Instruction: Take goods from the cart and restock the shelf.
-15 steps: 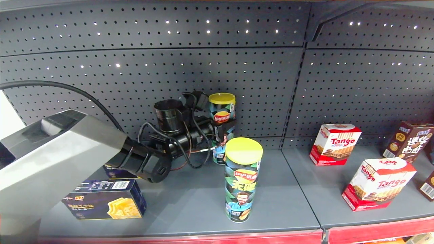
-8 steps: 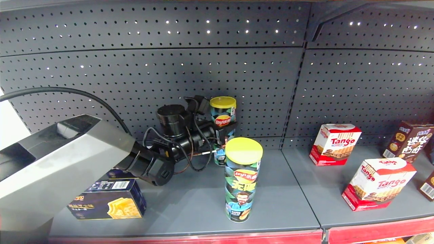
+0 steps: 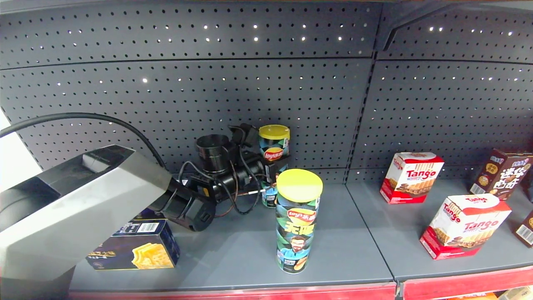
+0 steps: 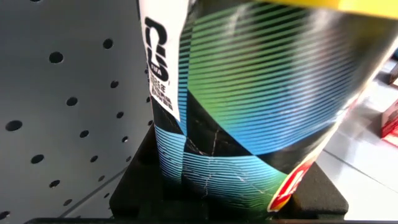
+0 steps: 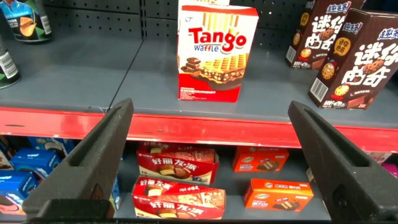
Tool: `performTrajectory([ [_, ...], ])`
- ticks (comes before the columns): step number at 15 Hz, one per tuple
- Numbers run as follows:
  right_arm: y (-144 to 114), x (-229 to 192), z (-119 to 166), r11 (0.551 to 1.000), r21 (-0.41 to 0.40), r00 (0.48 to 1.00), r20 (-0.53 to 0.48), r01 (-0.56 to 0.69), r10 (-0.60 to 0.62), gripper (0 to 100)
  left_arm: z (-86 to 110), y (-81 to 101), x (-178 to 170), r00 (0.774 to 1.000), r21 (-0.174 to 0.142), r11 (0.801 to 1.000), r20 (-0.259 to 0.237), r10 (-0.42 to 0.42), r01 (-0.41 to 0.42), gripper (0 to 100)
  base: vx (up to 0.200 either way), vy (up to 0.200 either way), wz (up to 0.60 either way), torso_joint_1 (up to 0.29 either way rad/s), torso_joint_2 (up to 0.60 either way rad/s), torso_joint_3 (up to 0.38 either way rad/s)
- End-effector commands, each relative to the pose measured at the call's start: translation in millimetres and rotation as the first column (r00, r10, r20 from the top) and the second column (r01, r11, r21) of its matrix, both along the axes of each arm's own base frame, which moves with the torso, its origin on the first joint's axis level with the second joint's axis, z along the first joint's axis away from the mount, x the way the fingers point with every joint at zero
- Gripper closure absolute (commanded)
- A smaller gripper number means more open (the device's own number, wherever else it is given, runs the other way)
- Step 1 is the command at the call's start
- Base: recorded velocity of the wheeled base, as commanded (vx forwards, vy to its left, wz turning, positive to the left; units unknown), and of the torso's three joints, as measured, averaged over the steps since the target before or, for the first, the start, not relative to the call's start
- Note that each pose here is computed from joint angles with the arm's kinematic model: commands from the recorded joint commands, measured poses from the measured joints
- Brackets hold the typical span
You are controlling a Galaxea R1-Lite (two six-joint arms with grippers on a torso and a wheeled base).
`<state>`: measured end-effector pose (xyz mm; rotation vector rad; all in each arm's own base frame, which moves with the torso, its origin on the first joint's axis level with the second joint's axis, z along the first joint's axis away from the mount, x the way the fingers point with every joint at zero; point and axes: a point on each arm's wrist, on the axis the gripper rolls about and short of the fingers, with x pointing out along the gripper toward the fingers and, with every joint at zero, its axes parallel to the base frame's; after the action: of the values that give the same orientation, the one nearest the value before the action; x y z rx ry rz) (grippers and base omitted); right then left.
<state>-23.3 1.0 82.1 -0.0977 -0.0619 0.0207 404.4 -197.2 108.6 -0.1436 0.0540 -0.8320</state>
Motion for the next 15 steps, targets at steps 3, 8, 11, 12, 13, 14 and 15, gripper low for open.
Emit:
performTrajectory([
  [3,0.0,0.1,0.0,1.0,0.0,1.0,-0.001,-0.001,0.001,0,-4.5,0.1,1.6,1.0,0.01,1.0,0.0,0.002,-0.002,100,0.0,0.0,0.0,0.0,0.0,0.0],
  [8,0.0,0.1,0.0,1.0,0.0,1.0,-0.001,-0.001,0.001,0,-4.2,-0.9,1.9,1.0,0.008,1.0,0.001,-0.001,0.001,100,0.0,0.0,0.0,0.0,0.0,0.0],
  [11,0.0,0.1,0.0,1.0,0.0,1.0,-0.001,-0.001,0.001,0,-6.2,-2.4,1.6,1.0,0.01,1.0,-0.004,-0.012,0.012,100,0.0,0.0,0.0,0.0,0.0,0.0],
  [12,0.0,0.1,0.0,1.0,0.0,1.0,-0.001,-0.001,0.001,0,-5.9,-2.6,1.7,1.0,0.009,1.0,-0.002,-0.015,0.015,100,0.0,0.0,0.0,0.0,0.0,0.0],
  [13,0.0,0.1,0.0,1.0,0.0,1.0,-0.001,-0.001,0.001,0,-5.9,-2.6,1.7,1.0,0.008,1.0,-0.003,-0.018,0.018,100,0.0,0.0,0.0,0.0,0.0,0.0],
  [14,0.0,0.1,0.0,1.0,0.0,1.0,-0.001,-0.001,0.001,0,-6.4,-2.7,1.8,1.0,0.009,1.0,-0.002,-0.018,0.018,100,0.0,0.0,0.0,0.0,0.0,0.0],
  [15,0.0,0.1,0.0,1.0,0.0,1.0,-0.001,-0.001,0.001,0,-6.4,-3.3,1.6,1.0,0.009,1.0,-0.002,-0.018,0.018,100,0.0,0.0,0.0,0.0,0.0,0.0],
])
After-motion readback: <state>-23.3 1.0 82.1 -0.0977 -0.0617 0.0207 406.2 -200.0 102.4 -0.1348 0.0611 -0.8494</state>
